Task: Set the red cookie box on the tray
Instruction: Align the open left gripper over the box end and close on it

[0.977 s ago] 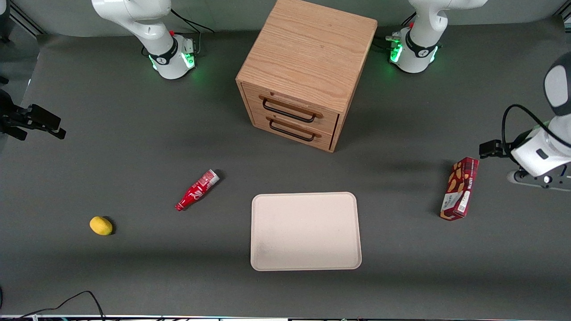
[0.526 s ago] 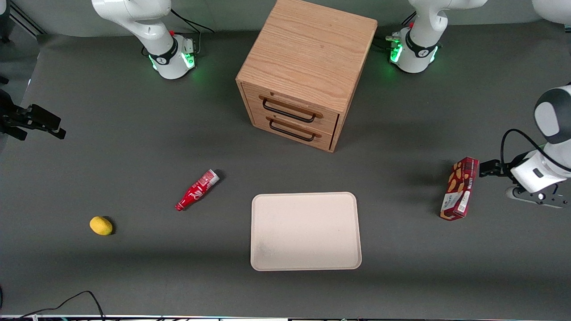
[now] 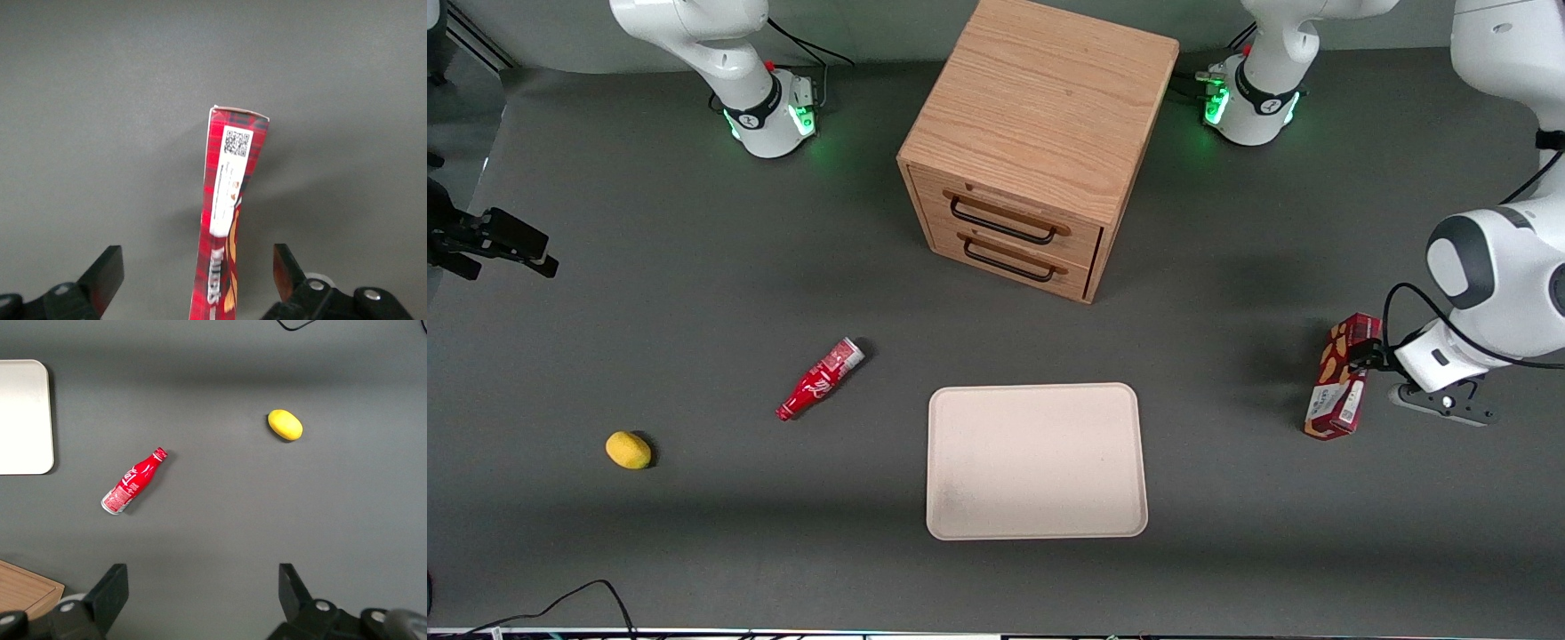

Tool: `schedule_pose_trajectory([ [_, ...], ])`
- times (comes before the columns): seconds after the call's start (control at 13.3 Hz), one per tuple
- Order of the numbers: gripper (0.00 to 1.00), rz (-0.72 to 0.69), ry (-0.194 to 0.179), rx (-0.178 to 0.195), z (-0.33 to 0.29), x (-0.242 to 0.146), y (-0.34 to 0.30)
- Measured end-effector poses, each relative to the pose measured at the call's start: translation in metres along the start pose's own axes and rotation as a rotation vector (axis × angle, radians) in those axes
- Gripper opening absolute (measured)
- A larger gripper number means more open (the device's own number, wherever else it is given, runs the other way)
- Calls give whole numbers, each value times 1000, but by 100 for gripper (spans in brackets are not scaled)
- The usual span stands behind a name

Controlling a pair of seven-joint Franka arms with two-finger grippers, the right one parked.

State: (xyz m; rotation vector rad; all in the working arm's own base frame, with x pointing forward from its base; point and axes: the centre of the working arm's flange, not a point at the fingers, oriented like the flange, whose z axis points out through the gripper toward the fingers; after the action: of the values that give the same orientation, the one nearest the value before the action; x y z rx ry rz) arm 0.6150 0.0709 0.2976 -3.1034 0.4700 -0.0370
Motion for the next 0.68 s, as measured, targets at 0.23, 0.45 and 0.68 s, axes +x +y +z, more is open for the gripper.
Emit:
schedule_pose_trajectory([
  [0.23, 100, 17, 39, 31, 25, -3, 3],
  [0.45, 100, 1, 55, 18, 44, -7, 4],
  [0.68, 100, -20, 57, -3, 50, -8, 7],
])
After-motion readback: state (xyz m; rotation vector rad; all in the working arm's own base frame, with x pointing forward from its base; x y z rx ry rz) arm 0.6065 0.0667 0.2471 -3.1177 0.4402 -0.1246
